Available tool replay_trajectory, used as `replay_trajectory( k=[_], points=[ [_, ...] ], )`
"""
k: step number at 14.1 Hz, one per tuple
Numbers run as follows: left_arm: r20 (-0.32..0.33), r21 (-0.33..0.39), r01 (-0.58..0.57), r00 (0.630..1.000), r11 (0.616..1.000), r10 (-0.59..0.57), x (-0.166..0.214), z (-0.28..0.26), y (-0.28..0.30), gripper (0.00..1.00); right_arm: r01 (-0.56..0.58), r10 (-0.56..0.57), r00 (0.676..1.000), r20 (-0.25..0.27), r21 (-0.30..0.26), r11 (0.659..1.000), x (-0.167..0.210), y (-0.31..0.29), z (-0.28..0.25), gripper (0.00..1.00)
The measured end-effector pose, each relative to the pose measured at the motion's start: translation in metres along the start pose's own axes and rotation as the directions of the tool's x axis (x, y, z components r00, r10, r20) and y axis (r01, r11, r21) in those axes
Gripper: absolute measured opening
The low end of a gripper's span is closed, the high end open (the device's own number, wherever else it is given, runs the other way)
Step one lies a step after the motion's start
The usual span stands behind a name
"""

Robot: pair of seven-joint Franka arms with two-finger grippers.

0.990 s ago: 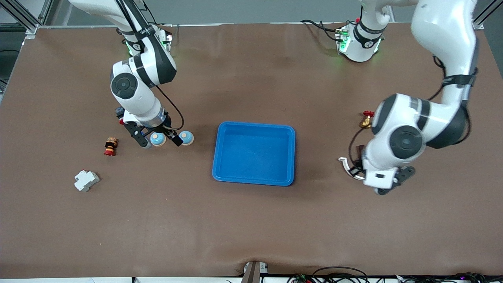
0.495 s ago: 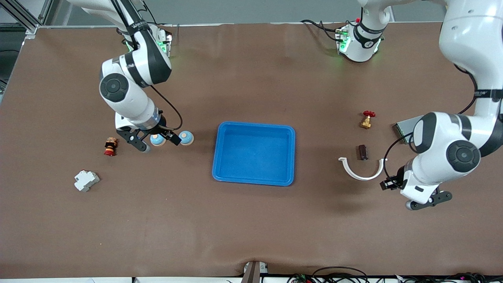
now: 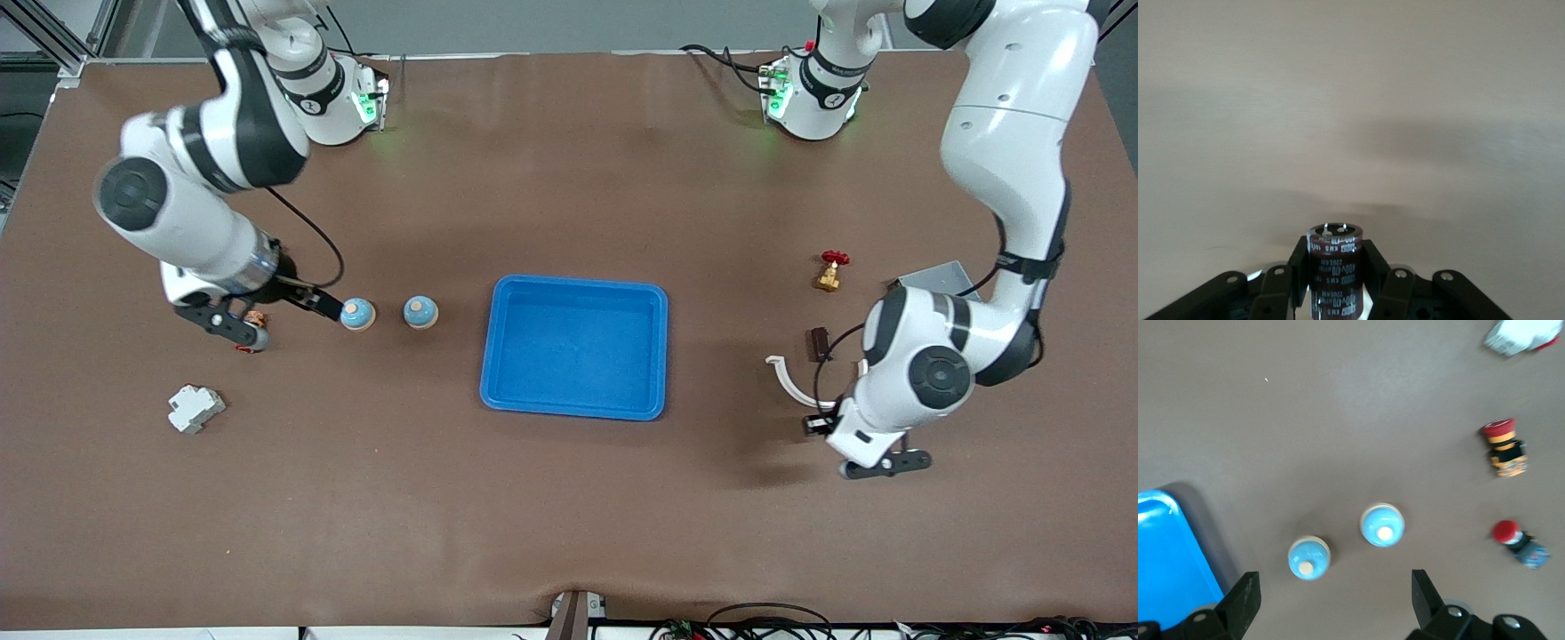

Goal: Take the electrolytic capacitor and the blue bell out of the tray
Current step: 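Set the bell down with the right gripper while the left gripper carries the capacitor, then lower the capacitor inside the arch while the right gripper retracts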

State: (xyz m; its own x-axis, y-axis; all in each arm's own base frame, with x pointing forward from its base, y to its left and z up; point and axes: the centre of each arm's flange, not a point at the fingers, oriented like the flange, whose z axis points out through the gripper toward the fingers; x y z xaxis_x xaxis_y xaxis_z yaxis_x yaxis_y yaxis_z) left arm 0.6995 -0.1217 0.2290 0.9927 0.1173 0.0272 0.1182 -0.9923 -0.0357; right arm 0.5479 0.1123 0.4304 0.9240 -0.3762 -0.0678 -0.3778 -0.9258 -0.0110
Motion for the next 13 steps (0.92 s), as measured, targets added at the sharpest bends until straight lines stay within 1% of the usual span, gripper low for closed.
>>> replay_trajectory(
  k=[2,5,8,13],
  points=[
    [-0.006,-0.005,-0.009,1.0,1.0,0.009,-0.001,0.009,0.008,0.35,0.089,-0.089,0.996,-0.002,0.006,0.996,0.002,0.034,-0.035,1.0],
    [-0.02,0.004,-0.002,1.0,1.0,0.002,0.004,0.015,-0.005,0.35,0.197,-0.197,0.98,0.0,0.014,0.98,0.011,0.094,-0.077,1.0],
    [-0.029,0.009,-0.001,1.0,1.0,0.001,0.006,0.023,-0.012,0.35,0.233,-0.233,0.972,-0.006,0.022,0.972,0.008,0.119,-0.112,1.0],
    [-0.045,0.012,-0.007,0.999,1.0,0.008,0.008,0.029,-0.014,0.35,0.231,-0.232,0.973,0.01,0.025,0.973,0.003,0.141,-0.173,1.0]
  ],
)
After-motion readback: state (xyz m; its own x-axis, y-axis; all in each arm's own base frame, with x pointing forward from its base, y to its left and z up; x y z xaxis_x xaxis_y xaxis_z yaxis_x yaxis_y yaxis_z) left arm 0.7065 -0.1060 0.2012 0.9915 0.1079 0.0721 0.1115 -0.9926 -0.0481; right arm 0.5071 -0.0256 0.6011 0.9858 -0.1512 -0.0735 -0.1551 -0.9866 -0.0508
